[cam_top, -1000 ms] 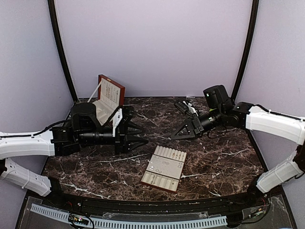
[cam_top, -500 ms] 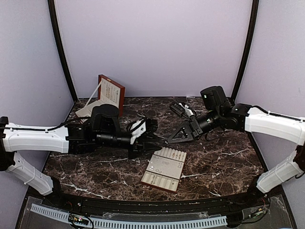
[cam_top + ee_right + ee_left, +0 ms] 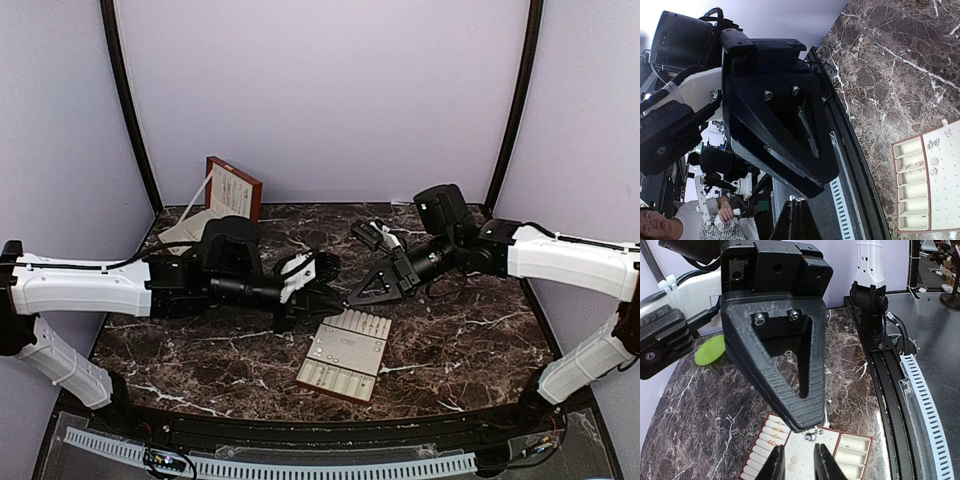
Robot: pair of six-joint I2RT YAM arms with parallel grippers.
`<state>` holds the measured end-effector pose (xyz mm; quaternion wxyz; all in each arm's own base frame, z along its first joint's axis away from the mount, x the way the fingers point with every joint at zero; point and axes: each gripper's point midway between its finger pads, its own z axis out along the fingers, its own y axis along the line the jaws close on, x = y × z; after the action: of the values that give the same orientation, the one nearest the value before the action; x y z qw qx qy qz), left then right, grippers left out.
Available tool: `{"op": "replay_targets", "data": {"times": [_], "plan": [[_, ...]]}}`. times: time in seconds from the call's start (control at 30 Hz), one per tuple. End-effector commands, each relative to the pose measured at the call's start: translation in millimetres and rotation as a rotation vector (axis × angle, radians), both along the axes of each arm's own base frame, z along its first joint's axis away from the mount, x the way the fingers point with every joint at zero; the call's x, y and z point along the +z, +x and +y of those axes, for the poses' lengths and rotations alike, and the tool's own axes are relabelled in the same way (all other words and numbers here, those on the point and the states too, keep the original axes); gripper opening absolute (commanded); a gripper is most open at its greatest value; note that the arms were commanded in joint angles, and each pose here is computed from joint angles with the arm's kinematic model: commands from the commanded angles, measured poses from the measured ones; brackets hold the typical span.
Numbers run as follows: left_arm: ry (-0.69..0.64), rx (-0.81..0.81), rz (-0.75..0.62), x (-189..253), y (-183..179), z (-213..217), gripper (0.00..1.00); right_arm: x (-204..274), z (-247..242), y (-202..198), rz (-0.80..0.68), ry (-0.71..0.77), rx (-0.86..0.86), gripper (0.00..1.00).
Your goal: Organize the mixed jewelry
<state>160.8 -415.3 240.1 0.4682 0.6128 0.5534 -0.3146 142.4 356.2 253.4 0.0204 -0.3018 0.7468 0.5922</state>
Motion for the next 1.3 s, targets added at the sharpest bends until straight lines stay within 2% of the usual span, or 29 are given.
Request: {"op": "replay_targets", "data": {"times": [0.0,0.5,1.27], "plan": [[-0.016,-0.035,-0.014,12,-5,-5,0.22,7,6,1,-0.034,0.023,0.008,0.0],[-0.011,-0.059,-0.014,11,-12,-8,0.18,0,10,3,-0.027,0.005,0.001,0.0],[0.009,-0.048,0.018,1,-12,-9,0.0,-9,11,5,-0.02,-0.013,0.003,0.0]]}}
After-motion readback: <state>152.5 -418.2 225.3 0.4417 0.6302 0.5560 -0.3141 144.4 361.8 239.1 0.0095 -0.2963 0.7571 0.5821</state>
